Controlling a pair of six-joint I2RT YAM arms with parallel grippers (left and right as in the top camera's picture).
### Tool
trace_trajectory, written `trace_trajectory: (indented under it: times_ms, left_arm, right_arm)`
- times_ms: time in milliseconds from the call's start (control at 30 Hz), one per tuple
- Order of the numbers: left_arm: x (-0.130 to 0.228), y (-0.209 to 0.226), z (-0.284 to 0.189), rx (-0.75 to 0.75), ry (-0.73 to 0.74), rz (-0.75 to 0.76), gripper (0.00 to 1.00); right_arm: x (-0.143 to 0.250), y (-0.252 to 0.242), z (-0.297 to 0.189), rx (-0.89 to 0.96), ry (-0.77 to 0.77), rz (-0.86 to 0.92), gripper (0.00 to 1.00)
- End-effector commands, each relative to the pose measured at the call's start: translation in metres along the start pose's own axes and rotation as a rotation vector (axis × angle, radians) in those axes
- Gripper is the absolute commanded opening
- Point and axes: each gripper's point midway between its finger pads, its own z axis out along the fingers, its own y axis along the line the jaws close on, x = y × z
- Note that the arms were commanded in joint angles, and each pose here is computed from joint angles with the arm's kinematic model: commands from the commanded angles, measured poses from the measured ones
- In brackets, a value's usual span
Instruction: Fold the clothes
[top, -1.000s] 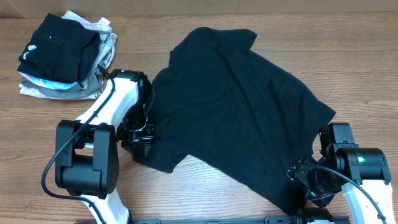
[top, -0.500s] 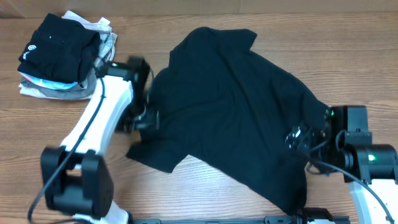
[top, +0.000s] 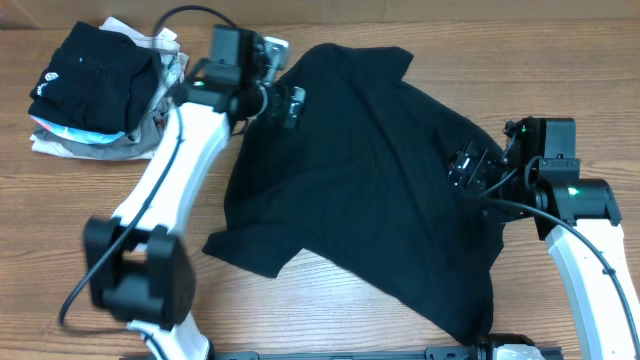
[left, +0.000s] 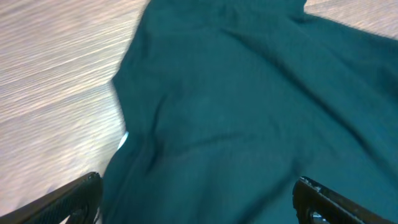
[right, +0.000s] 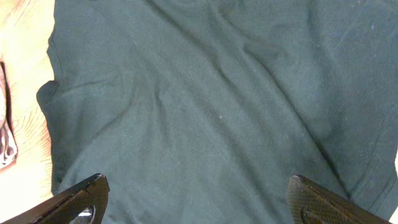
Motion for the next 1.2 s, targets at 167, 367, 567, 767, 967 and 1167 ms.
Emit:
trace_trajectory:
  times_ms: [167, 367, 567, 767, 967, 1167]
  left_arm:
    - [0.019, -0.002, 0.078, -0.053, 0.048, 0.184, 0.97]
    - [0.043, 0.009, 0.106, -0.101, 0.117, 0.232, 0.97]
    - [0.072, 0.021, 0.129, -0.133, 0.199, 0.228, 0.99]
    - [0.097, 0.043, 0.136, -0.241, 0.282, 0.149, 1.00]
    - [0.138, 0.083, 0.116, -0.442, 0.415, -0.090, 0.96]
    - [0.167, 0.118, 0.097, -0.491, 0.489, -0.306, 0.98]
  right_arm:
    - [-0.006, 0.008, -0.007, -0.015, -0.016, -0.036, 0.95]
    - [-0.006, 0.008, -0.007, -0.016, -0.016, -0.036, 0.95]
    - [-0.006, 0.008, -0.007, -0.016, -0.016, -0.035, 0.95]
    - [-0.006, 0.008, -0.007, -0.016, -0.016, -0.035, 0.95]
    - [-0.007, 0.008, -0.005, -0.014, -0.014, -0.035, 0.95]
    - [-0.008, 0.005, 0.006, -0.002, 0.007, -0.029, 0.95]
